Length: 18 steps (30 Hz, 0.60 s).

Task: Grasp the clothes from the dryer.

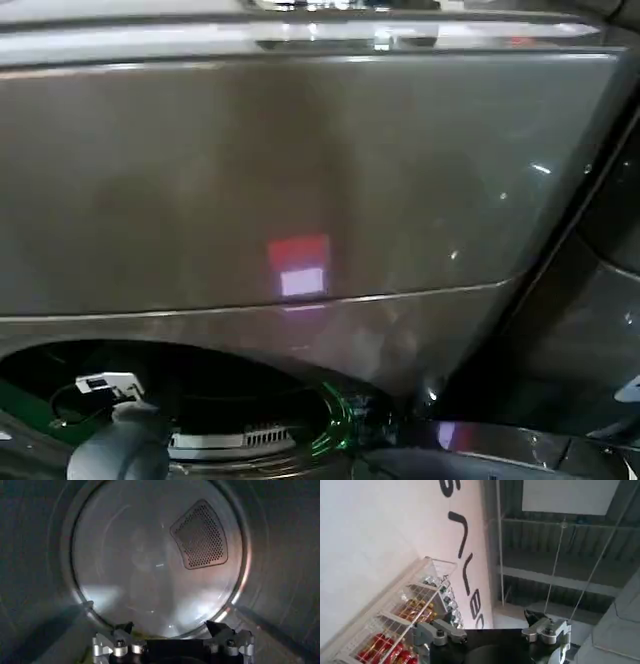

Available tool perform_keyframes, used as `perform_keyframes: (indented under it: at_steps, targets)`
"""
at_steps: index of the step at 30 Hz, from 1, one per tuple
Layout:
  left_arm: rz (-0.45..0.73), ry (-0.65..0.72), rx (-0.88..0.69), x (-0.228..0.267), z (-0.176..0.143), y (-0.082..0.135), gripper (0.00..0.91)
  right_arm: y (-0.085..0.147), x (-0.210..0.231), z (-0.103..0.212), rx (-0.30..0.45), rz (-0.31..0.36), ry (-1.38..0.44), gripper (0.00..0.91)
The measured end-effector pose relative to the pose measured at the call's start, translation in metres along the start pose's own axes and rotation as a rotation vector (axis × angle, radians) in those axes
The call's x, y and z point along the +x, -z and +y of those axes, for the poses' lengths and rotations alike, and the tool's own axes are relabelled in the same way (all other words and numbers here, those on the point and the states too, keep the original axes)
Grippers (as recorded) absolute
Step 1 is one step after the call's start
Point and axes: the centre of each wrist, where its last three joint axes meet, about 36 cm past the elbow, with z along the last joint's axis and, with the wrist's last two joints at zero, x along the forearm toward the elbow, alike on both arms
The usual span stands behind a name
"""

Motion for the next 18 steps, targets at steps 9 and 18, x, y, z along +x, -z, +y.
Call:
perform_keyframes:
  at_steps: [9,18]
  targets:
    - [-0.008,0.013,0.002,-0.069,-0.006,-0.003,0.907,0.002,0.000,-0.008,0.004,-0.002,-0.012,0.907]
    - [0.019,0.020,-0.012,-0.132,-0.009,0.002,0.907,0.004,0.000,-0.012,0.001,-0.004,-0.019,0.907]
